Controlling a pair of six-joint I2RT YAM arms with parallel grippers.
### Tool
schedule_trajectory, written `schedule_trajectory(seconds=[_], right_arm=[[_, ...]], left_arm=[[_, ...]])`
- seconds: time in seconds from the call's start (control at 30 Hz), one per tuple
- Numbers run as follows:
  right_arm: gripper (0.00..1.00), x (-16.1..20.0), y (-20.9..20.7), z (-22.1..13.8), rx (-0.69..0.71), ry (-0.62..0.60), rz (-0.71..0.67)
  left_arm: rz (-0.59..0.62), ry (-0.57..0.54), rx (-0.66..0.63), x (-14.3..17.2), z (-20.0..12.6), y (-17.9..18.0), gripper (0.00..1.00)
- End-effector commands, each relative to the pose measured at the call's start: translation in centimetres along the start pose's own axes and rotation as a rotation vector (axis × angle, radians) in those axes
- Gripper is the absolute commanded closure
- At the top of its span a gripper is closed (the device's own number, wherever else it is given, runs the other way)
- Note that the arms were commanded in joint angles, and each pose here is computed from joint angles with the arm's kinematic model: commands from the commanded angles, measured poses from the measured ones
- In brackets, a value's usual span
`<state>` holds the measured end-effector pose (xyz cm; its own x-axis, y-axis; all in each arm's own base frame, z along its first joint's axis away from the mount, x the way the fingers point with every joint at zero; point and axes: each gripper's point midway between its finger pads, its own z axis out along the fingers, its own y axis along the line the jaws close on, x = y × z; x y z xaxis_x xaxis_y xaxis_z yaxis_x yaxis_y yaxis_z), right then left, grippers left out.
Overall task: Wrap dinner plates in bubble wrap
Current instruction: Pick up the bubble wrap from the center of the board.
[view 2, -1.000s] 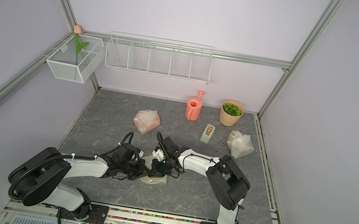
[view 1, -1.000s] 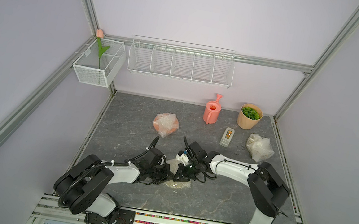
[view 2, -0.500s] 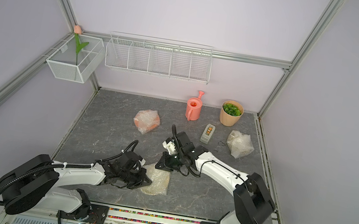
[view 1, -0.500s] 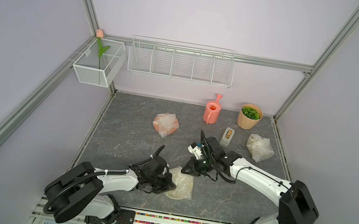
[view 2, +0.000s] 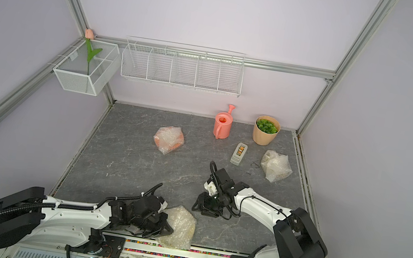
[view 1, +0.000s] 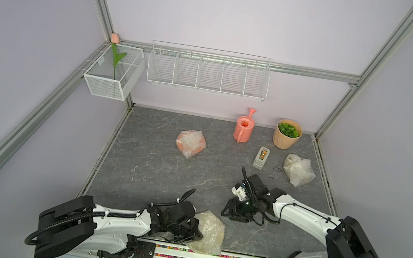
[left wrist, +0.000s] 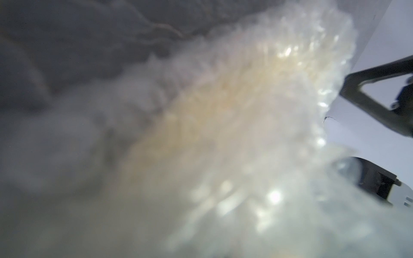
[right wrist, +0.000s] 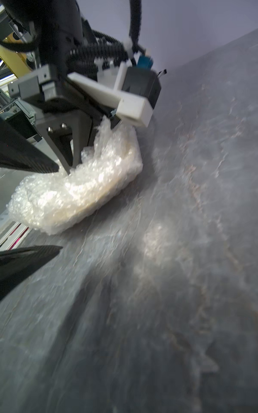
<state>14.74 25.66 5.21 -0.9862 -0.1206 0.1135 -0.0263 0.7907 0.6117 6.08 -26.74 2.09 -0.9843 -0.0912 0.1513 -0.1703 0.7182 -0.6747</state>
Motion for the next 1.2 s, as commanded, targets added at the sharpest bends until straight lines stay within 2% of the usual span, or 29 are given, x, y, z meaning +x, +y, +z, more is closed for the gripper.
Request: schedule_trajectory(seconds=[0.0, 0.1, 0.23, 0.3, 0.4, 0.57, 0.7, 0.8, 0.97, 1.17], right_arm=[[0.43, 1.7, 0.7, 1.4, -0.096, 0.064, -0.008], [0.46, 2.5, 1.3, 3.5, -0.151, 0.109, -0.010], [0.73, 2.5, 1.0, 5.2, -0.136, 0.108, -0.001], [0.83, 2.2, 0.7, 5.2, -0.114, 0.089, 0.002], [0.90, 2.0, 0.6, 4.9, -0.092, 0.074, -0.001], [0.93, 1.2, 1.3, 3.8, -0.090, 0.051, -0.021], [0.93, -0.6, 1.9, 2.4, -0.111, 0.009, -0.018], [0.93, -3.1, 2.7, 0.9, -0.135, -0.037, -0.009], [0.93, -10.6, 3.2, -2.4, -0.150, -0.174, 0.033], [0.90, -19.5, 1.3, -4.2, -0.105, -0.265, 0.106]], left_arm=[[-0.127, -0.004, -0.296, 0.9, -0.5, 8.6, 1.00], [-0.121, -0.010, -0.293, 0.7, -0.5, 8.4, 1.00], [-0.116, -0.017, -0.285, 0.6, -0.7, 7.7, 1.00], [-0.103, -0.038, -0.275, 0.3, -1.3, 6.6, 0.92], [-0.075, -0.129, -0.290, -1.0, -3.5, 4.9, 0.73], [-0.028, -0.328, -0.286, -4.3, -9.5, 2.6, 0.48], [-0.033, -0.457, -0.232, -7.1, -14.8, 1.2, 0.39], [-0.026, -0.495, -0.217, -9.2, -17.3, 0.4, 0.38], [0.009, -0.479, -0.301, -12.2, -18.0, -0.1, 0.35], [0.033, -0.493, -0.353, -14.9, -17.3, -0.2, 0.31]])
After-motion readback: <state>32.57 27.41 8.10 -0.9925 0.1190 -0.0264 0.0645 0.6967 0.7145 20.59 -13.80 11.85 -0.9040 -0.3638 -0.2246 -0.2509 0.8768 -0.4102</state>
